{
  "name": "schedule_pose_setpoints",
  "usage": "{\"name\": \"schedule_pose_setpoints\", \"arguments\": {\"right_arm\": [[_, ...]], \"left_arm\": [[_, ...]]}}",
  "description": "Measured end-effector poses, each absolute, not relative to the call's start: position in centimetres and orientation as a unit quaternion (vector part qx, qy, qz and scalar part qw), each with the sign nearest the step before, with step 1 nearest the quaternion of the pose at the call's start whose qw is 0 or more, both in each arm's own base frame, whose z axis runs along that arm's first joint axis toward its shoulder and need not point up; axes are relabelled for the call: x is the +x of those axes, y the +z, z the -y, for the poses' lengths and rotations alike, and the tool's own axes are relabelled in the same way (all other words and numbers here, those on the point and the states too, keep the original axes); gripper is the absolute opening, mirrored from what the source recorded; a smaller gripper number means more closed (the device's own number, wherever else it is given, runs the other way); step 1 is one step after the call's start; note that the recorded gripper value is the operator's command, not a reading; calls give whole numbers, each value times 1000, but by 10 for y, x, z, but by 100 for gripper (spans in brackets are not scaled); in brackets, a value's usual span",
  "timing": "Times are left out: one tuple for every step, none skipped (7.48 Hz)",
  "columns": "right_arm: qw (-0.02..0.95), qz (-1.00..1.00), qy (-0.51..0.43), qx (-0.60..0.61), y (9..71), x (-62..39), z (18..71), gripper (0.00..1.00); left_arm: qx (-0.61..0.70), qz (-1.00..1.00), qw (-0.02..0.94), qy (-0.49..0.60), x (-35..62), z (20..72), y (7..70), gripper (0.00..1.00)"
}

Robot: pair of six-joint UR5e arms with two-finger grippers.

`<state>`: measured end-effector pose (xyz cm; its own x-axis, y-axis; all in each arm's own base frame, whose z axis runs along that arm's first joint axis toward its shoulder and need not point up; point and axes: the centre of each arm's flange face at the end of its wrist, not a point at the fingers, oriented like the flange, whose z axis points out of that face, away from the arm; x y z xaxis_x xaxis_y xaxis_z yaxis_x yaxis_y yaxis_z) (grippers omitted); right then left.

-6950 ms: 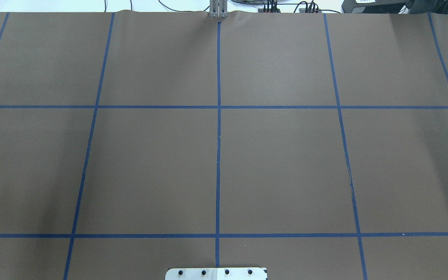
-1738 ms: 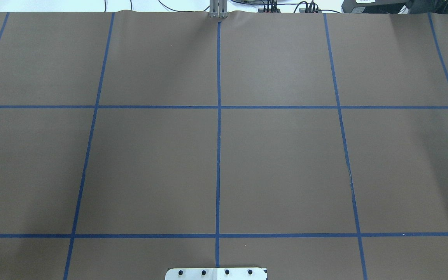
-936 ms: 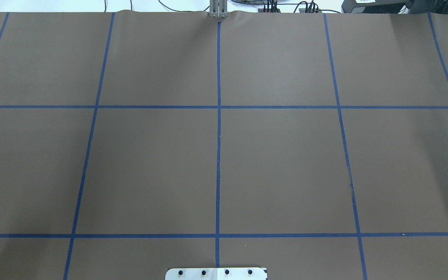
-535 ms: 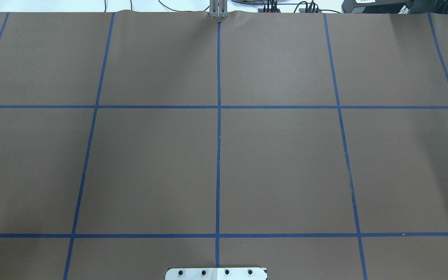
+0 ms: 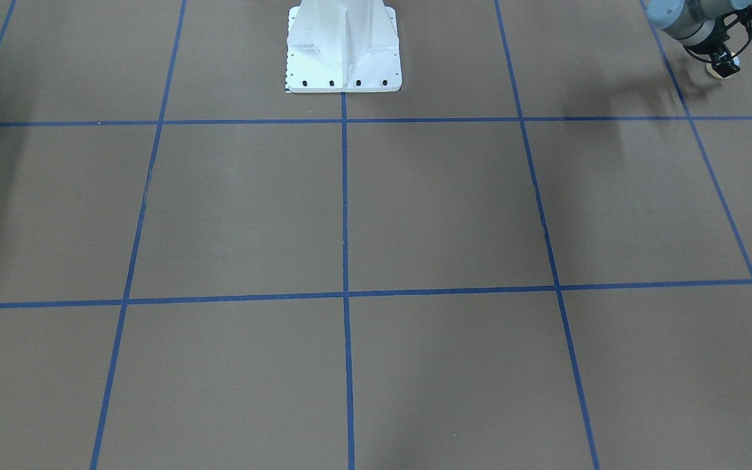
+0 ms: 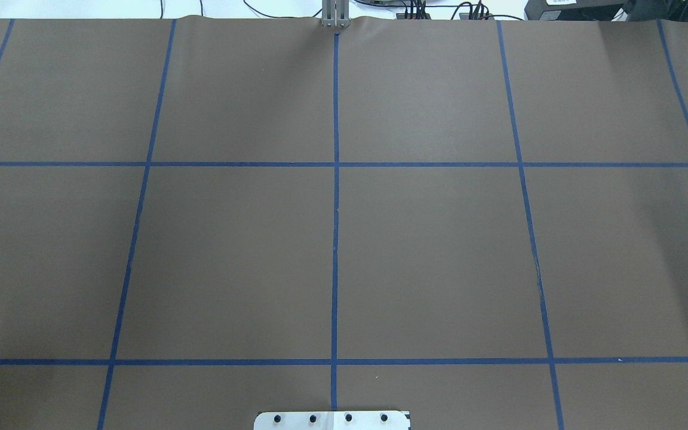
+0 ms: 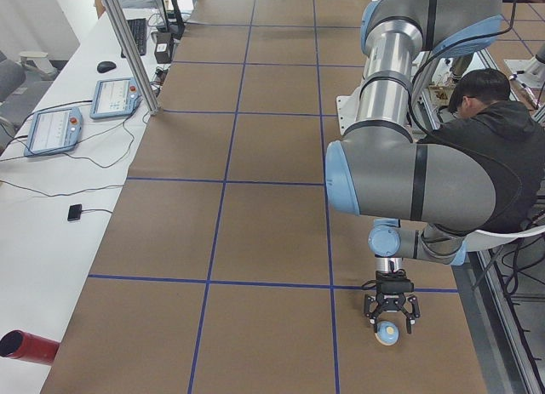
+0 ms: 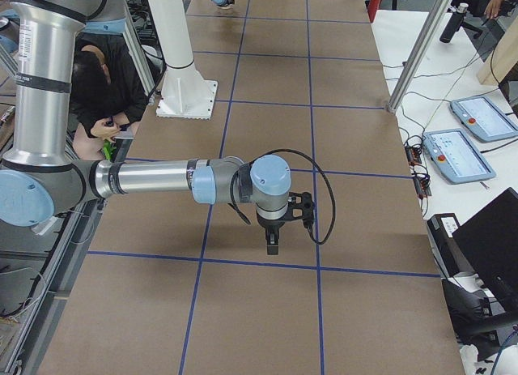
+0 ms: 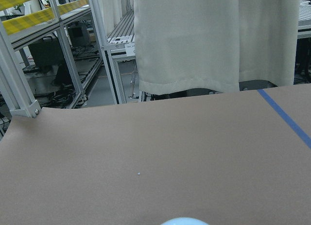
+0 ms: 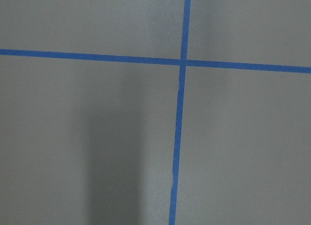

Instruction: Place and press bell with both arms

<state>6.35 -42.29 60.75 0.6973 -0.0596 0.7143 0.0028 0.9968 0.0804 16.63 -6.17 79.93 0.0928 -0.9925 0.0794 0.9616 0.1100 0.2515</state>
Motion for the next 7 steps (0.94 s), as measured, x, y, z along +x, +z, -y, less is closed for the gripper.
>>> {"name": "schedule_pose_setpoints", "arguments": {"right_arm": [[921, 389, -17, 37, 608, 64, 423, 100], [921, 389, -17, 37, 607, 64, 423, 100], [921, 388, -17, 37, 607, 64, 423, 100], [921, 388, -17, 37, 607, 64, 423, 100], [921, 388, -17, 37, 607, 64, 424, 100], [921, 388, -17, 37, 607, 64, 424, 100], [921, 388, -17, 37, 607, 64, 424, 100]], "left_arm": [[67, 115, 737, -663, 167, 61, 800, 100], [66, 114, 738, -662, 169, 60, 800, 100], [66, 113, 739, -661, 173, 58, 801, 100], [67, 114, 739, -660, 175, 57, 805, 100], [69, 115, 739, -660, 177, 56, 810, 100], [70, 115, 739, -660, 178, 56, 812, 100], [70, 115, 739, -660, 178, 56, 813, 99]]}}
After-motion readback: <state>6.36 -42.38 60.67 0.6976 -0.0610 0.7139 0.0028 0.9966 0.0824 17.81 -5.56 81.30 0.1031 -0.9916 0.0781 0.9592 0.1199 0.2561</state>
